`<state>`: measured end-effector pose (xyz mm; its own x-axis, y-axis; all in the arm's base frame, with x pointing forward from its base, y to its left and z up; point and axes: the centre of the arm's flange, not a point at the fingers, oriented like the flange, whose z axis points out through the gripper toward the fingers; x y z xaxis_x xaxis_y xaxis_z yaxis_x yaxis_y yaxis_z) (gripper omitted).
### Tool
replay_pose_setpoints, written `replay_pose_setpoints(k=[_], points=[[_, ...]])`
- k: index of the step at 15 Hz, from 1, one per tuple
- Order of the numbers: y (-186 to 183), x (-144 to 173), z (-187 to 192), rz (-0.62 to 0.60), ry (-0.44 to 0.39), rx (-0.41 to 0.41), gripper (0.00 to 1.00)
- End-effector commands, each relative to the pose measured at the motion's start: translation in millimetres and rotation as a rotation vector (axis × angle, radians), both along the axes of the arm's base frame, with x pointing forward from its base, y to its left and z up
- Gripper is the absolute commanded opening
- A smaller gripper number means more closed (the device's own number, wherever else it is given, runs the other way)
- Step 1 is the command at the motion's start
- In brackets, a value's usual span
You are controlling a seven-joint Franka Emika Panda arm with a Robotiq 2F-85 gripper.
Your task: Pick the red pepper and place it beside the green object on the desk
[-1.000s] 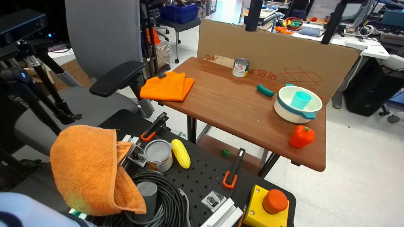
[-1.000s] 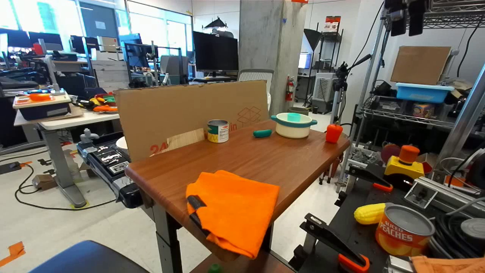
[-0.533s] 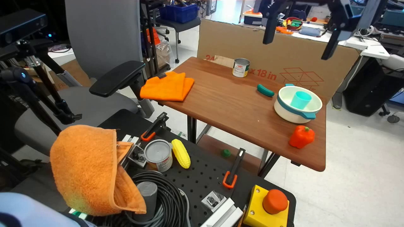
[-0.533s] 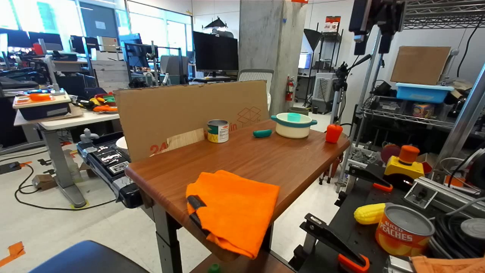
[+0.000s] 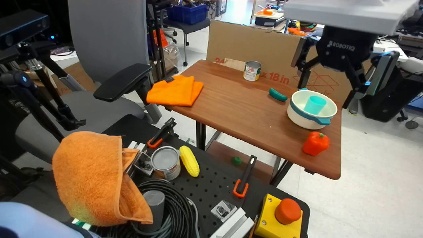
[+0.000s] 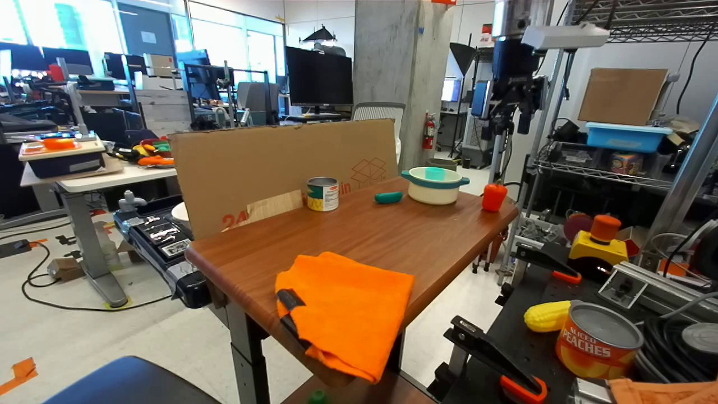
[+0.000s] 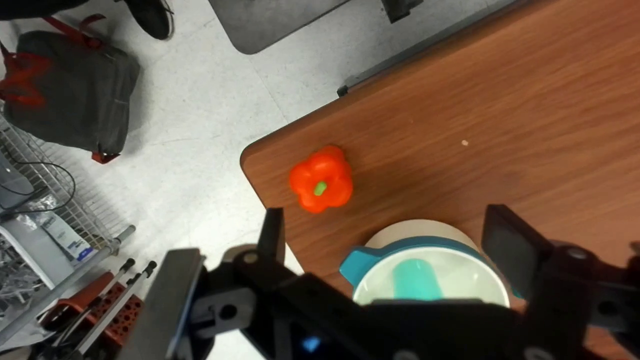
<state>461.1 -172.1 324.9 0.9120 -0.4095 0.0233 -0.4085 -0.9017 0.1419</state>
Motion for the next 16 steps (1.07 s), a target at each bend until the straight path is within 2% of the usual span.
replay_pose_setpoints(k=[1, 9, 16], points=[[-31, 36, -30, -0.027, 0.046, -0.057, 1.0], [-68, 66, -92, -0.017, 0.169, -0.098, 1.0], [-52, 74, -125, 0.098, 0.277, -0.074, 1.0]])
